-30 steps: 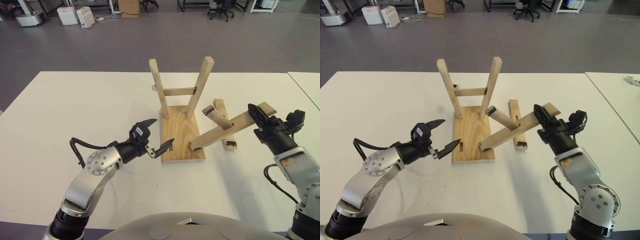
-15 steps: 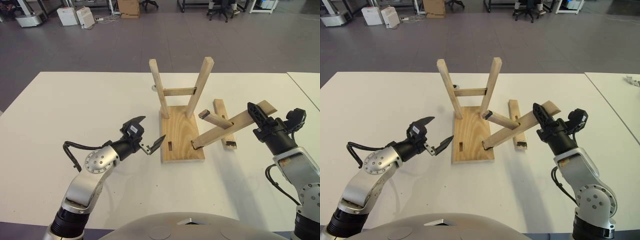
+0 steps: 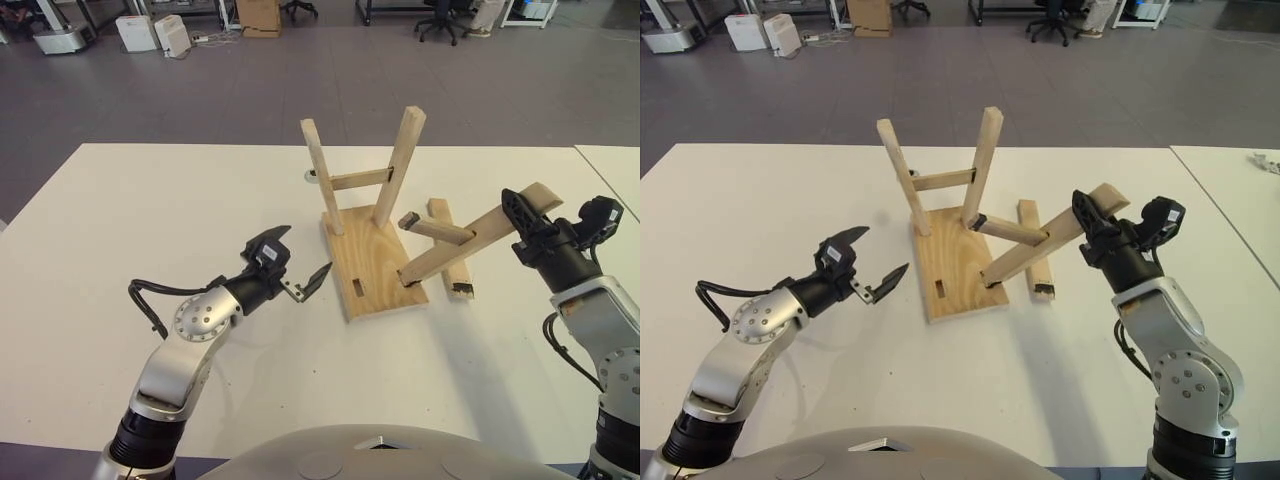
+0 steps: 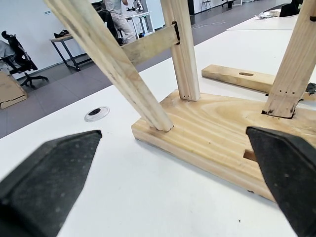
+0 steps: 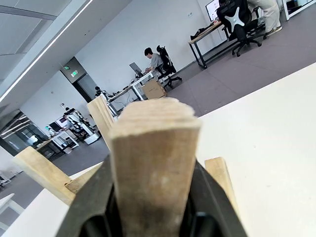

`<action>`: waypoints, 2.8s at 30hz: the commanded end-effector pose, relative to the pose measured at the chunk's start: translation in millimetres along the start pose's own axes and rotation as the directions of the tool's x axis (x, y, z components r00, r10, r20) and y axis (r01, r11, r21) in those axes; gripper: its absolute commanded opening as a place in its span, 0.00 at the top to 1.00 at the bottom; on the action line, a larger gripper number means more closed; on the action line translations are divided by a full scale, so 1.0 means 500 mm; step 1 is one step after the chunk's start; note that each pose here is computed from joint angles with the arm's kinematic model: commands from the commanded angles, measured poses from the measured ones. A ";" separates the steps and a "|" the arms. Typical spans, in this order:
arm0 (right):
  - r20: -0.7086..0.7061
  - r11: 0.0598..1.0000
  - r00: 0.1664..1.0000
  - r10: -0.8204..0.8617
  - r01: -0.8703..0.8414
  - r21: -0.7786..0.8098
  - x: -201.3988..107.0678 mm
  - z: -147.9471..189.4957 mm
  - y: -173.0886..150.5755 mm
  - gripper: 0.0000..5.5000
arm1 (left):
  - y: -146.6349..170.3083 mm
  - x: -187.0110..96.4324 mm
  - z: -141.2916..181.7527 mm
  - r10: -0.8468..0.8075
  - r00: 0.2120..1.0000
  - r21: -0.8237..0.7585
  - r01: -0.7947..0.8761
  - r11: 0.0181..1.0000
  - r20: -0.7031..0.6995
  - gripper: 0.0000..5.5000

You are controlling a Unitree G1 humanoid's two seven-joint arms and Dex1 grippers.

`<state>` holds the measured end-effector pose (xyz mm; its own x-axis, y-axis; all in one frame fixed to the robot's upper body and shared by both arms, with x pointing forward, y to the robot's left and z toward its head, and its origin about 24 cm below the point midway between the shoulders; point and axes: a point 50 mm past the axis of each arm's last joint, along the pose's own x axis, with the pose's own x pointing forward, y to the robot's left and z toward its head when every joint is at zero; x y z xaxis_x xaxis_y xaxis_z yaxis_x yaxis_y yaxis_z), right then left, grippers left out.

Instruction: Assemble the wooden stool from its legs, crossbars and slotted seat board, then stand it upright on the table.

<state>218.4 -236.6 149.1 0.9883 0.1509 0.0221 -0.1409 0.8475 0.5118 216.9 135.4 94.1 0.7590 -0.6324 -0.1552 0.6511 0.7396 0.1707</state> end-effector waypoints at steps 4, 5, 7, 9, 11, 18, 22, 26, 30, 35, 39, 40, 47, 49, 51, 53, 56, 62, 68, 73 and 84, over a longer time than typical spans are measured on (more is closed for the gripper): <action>-0.117 0.960 0.993 0.009 -0.041 -0.277 0.026 -0.023 0.014 0.81 | 0.004 0.007 0.002 0.020 1.000 0.004 -0.020 1.000 0.001 0.02; -0.159 0.946 0.987 0.020 -0.070 -0.316 0.026 -0.040 0.020 0.81 | 0.004 0.007 0.003 0.020 1.000 0.005 -0.020 1.000 0.001 0.02; -0.222 0.941 0.974 0.039 -0.110 -0.321 0.018 -0.074 0.031 0.81 | 0.007 0.004 0.002 0.027 1.000 0.007 -0.027 1.000 -0.002 0.02; -0.246 0.938 0.968 0.045 -0.126 -0.324 0.013 -0.093 0.036 0.81 | 0.007 0.003 0.000 0.030 1.000 0.008 -0.030 1.000 -0.006 0.02; -0.247 0.936 0.968 0.045 -0.127 -0.329 0.012 -0.097 0.038 0.81 | 0.005 0.003 0.000 0.027 1.000 0.007 -0.027 1.000 -0.006 0.02; -0.378 0.902 0.925 -0.037 -0.132 -0.411 -0.006 -0.142 0.022 0.81 | 0.003 0.005 -0.002 -0.001 1.000 0.019 0.001 1.000 -0.018 0.02; -0.377 0.908 0.926 -0.032 -0.131 -0.399 -0.003 -0.140 0.022 0.81 | 0.009 0.004 -0.002 0.003 1.000 0.031 -0.002 1.000 -0.024 0.02; -0.274 0.915 0.961 0.030 -0.137 -0.381 0.016 -0.100 0.038 0.81 | 0.007 0.008 -0.003 0.002 1.000 0.032 -0.001 0.999 -0.022 0.02; -0.157 0.916 0.978 0.135 -0.183 -0.357 0.031 -0.051 0.065 0.81 | 0.012 0.011 -0.002 0.008 1.000 0.036 -0.008 0.999 -0.017 0.02; -0.052 0.920 0.968 0.244 -0.248 -0.303 0.033 -0.012 0.096 0.71 | 0.013 0.012 -0.003 0.008 1.000 0.036 -0.008 0.999 -0.013 0.02; 0.027 0.916 0.955 0.294 -0.274 -0.294 0.034 0.021 0.111 0.60 | 0.015 0.014 -0.004 0.009 1.000 0.036 -0.009 0.999 -0.011 0.02; 0.044 0.915 0.952 0.304 -0.279 -0.292 0.034 0.029 0.114 0.58 | 0.015 0.014 -0.004 0.010 1.000 0.037 -0.009 0.999 -0.010 0.02; 0.205 0.873 0.875 0.438 -0.360 -0.328 0.041 0.169 0.152 0.37 | 0.014 0.015 -0.005 0.010 1.000 0.035 -0.010 0.999 -0.008 0.02; 0.257 0.901 0.886 0.385 -0.301 -0.314 0.053 0.212 0.136 0.31 | 0.015 0.016 -0.005 0.012 1.000 0.034 -0.012 0.999 -0.007 0.02; 0.241 0.929 0.931 0.275 -0.192 -0.316 0.077 0.215 0.096 0.23 | 0.016 0.018 -0.005 0.012 1.000 0.035 -0.012 0.999 -0.006 0.02; 0.165 0.936 0.970 0.176 -0.113 -0.333 0.097 0.186 0.063 0.15 | 0.018 0.021 -0.003 0.009 1.000 0.039 -0.009 0.999 -0.003 0.02; -0.045 0.944 0.999 -0.013 -0.003 -0.329 0.115 0.087 -0.006 0.15 | 0.023 0.024 -0.002 0.007 1.000 0.047 -0.006 0.999 -0.001 0.02; -0.492 0.935 0.857 -0.151 -0.037 -0.352 0.081 -0.133 -0.070 0.15 | 0.030 0.028 0.000 0.014 1.000 0.055 -0.014 0.998 0.003 0.02; -0.595 0.892 0.759 -0.266 -0.040 -0.450 0.054 -0.202 -0.097 0.21 | 0.030 0.033 0.001 0.013 1.000 0.060 -0.014 0.998 0.003 0.02; -0.533 0.874 0.783 -0.322 0.029 -0.485 0.057 -0.196 -0.109 0.36 | 0.028 0.036 -0.001 0.014 1.000 0.061 -0.014 0.998 0.002 0.02; -0.219 0.805 0.921 -0.323 0.145 -0.575 0.106 -0.071 -0.165 0.62 | 0.079 0.040 0.119 0.112 0.957 -0.146 -0.075 0.986 0.266 0.02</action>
<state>259.7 -262.5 38.1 0.8650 0.0240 -0.5012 -0.0365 0.9992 -0.0151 249.3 136.9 124.6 0.7913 -0.6114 0.0094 0.6079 0.7883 0.0948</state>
